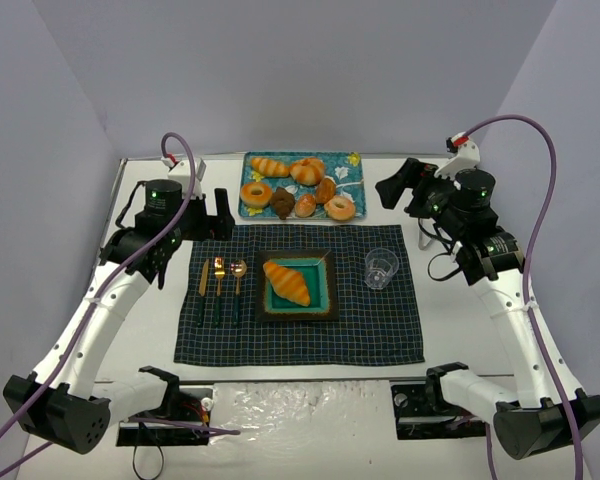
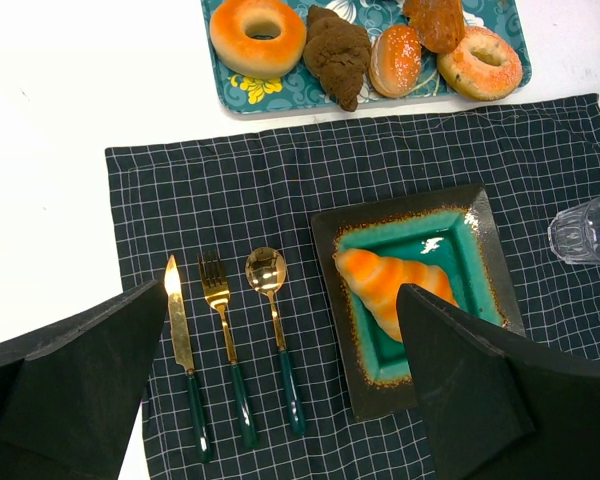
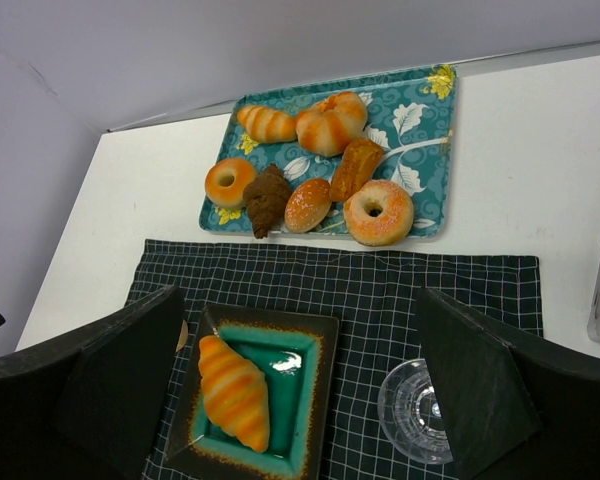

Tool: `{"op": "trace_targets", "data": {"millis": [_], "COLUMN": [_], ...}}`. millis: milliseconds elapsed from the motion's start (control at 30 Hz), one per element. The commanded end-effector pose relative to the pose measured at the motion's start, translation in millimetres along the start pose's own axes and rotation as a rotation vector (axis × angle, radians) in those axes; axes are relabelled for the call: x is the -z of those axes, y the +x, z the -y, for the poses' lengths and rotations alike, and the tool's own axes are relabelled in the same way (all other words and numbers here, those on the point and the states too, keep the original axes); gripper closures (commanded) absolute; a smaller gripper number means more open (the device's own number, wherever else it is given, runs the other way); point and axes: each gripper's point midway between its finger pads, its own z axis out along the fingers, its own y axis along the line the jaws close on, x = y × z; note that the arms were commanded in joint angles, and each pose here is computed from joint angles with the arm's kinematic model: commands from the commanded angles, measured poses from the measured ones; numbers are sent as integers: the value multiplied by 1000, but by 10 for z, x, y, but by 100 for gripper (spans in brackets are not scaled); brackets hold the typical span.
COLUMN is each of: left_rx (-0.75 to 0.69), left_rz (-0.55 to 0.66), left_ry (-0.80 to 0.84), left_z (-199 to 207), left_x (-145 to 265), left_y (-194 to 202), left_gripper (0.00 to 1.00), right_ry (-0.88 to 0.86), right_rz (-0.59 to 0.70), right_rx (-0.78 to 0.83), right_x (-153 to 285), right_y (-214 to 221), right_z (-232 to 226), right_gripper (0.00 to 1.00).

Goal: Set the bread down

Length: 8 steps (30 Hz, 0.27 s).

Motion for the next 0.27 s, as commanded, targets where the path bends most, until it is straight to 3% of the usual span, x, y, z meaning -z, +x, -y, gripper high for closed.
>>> {"op": "trace_targets", "data": {"millis": [0,233], "left_rx": [-12,-11], "left_rz": [107,104], "left_ry": [25,23], "left_z": [78,74], "left_x": [84,78], "left_y": [-283,-280], "left_gripper": [3,3], "right_ry": [-59,-61], "right_rz": [73,66], "right_rx": [20,21], "right_x": [66,42], "right_y": [-210,-195], "right_z": [-168,-168], "right_gripper": [4,4]}}
